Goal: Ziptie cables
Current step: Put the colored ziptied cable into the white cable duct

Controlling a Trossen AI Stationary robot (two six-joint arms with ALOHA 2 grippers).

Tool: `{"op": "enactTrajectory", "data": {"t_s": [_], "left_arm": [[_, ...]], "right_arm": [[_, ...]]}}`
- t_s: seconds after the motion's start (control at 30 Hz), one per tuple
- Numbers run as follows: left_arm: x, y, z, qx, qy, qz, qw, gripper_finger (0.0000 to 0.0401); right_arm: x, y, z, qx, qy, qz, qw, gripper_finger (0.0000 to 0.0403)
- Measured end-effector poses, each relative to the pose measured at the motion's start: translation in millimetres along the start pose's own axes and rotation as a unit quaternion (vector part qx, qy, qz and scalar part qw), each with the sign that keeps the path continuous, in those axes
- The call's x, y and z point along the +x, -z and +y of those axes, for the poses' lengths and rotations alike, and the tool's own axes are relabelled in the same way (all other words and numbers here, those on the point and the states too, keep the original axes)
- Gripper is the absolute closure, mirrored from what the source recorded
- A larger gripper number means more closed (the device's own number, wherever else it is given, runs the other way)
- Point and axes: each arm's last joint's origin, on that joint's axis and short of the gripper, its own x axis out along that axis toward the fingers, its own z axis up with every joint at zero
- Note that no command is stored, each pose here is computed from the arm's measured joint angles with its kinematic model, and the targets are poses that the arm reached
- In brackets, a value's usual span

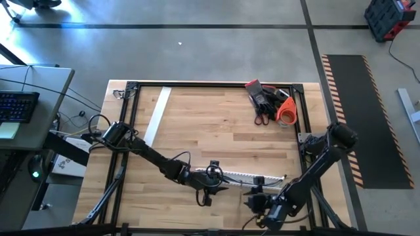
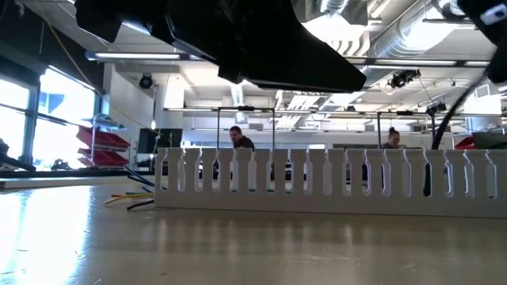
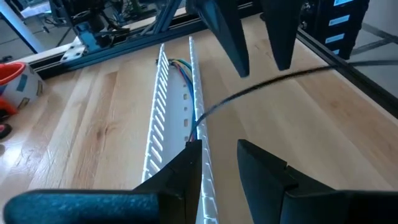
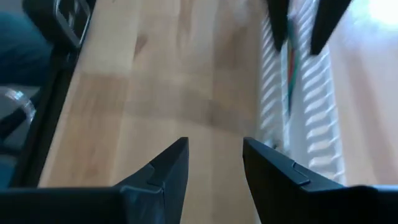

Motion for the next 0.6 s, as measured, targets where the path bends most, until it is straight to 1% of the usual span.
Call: {"op": "enactTrajectory", "data": {"t_s": [0.1, 0.2, 0.27, 0.37, 0.5, 0.6], "left_arm": [[0, 0, 0, 0.0, 0.0, 0.0, 1.0, 0.0315], [1, 0, 0, -0.002, 0.0, -0.004, 1.0, 0.0315], [1, 0, -1, -0.003, 0.001, -0.011, 1.0, 0.0315], [4, 2, -4, -0.005, 0.005, -0.019, 1.0, 0.0315], [9, 8, -7, -0.008, 0.005, -0.029, 1.0, 0.0315], [14, 14, -10, -0.011, 0.006, -0.031, 0.999, 0.0315]], "right_arm": [[4, 1, -2, 0.017, -0.02, 0.029, 0.999, 0.0266], [9, 3, -2, 0.017, -0.019, 0.043, 0.999, 0.0266], [9, 3, -3, 0.015, -0.004, 0.03, 0.999, 0.0266], [4, 2, -3, 0.011, 0.038, -0.007, 0.999, 0.0266], [-7, -3, -9, 0.038, 0.095, -0.065, 0.993, 0.0266], [-6, -7, -12, 0.058, 0.105, -0.077, 0.99, 0.0266]]}}
